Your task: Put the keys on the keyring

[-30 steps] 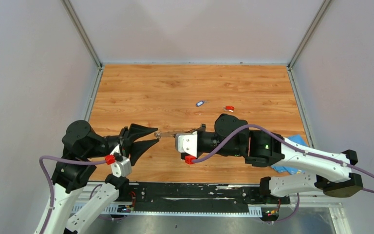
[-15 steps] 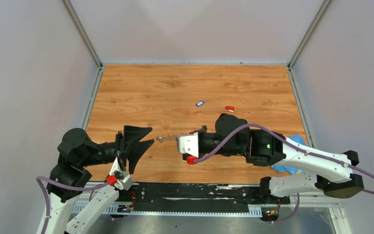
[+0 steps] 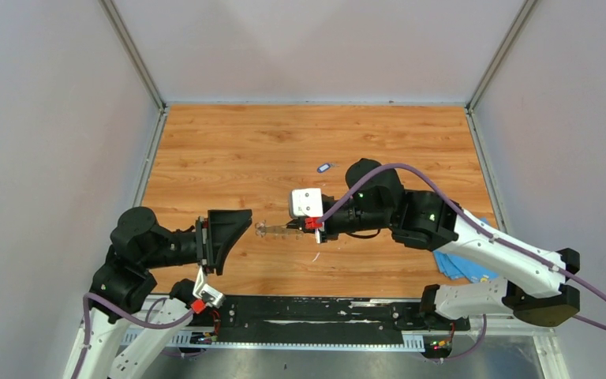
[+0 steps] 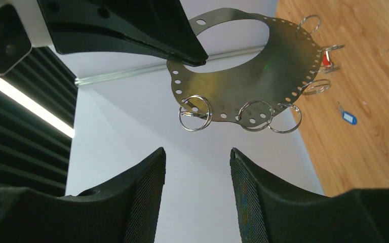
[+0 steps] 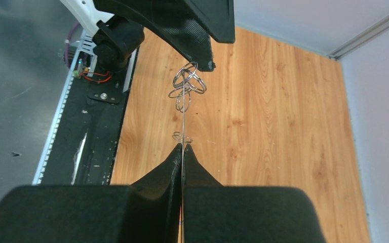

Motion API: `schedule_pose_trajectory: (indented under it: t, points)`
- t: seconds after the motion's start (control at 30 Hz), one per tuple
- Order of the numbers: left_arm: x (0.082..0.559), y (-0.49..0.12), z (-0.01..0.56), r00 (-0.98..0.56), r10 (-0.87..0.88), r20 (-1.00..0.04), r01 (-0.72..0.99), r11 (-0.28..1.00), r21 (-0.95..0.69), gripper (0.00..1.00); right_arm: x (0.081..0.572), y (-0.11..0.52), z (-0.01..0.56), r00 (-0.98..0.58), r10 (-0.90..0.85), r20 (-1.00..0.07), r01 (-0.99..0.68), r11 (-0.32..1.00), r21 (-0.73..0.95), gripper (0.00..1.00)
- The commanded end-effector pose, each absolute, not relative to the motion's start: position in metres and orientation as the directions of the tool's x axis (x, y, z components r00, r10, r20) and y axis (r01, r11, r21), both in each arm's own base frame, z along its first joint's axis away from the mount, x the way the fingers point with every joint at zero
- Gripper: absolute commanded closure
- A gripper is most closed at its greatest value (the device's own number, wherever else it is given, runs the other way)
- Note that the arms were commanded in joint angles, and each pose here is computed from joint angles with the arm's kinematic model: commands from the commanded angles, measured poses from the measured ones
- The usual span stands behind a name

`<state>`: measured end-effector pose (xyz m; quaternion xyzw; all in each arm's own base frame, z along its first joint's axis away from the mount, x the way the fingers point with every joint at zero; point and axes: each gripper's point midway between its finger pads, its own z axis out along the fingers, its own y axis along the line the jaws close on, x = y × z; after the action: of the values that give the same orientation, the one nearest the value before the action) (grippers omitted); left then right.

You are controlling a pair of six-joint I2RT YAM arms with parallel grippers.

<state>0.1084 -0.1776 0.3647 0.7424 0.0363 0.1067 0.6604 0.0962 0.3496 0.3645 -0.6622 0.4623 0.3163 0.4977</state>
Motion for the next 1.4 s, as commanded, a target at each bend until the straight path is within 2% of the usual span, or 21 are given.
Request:
schedule_pose_trajectory:
  t: [0.0, 0.17, 0.4, 0.53, 0.73, 0.97, 1.17, 1.37]
  points:
    - [0.101, -0.183, 0.365, 0.952, 0.121, 0.282, -0.264, -0.150, 0.953, 0.47, 0.085, 0.349, 0.371, 0.292, -0.275, -0.916, -0.955, -0.133, -0.264, 0.99]
    - [0.093, -0.185, 0.370, 0.953, 0.085, 0.291, -0.279, -0.129, 0.951, 0.47, 0.091, 0.349, 0.372, 0.245, -0.274, -0.930, -0.968, -0.130, -0.217, 0.99]
    - [0.086, -0.187, 0.368, 0.967, 0.057, 0.247, -0.240, -0.110, 0.965, 0.47, 0.098, 0.354, 0.373, 0.191, -0.266, -0.945, -0.978, -0.135, -0.160, 0.99]
    - [0.088, -0.189, 0.367, 0.965, 0.050, 0.257, -0.250, -0.115, 0.961, 0.47, 0.101, 0.356, 0.372, 0.163, -0.267, -0.950, -0.982, -0.137, -0.130, 0.99]
    - [0.093, -0.191, 0.362, 0.962, 0.044, 0.268, -0.261, -0.128, 0.957, 0.53, 0.106, 0.356, 0.371, 0.118, -0.270, -0.955, -0.987, -0.133, -0.084, 1.00]
    - [0.112, -0.187, 0.342, 0.947, 0.105, 0.302, -0.276, -0.212, 0.938, 0.55, 0.105, 0.356, 0.370, 0.096, -0.270, -0.958, -0.987, -0.149, -0.057, 1.00]
    - [0.112, -0.190, 0.341, 0.943, 0.086, 0.323, -0.299, -0.214, 0.930, 0.55, 0.104, 0.358, 0.366, 0.083, -0.279, -0.957, -0.986, -0.160, -0.038, 0.99]
    - [0.107, -0.190, 0.343, 0.936, 0.069, 0.344, -0.324, -0.202, 0.924, 0.60, 0.107, 0.359, 0.362, 0.067, -0.293, -0.954, -0.988, -0.152, -0.023, 0.99]
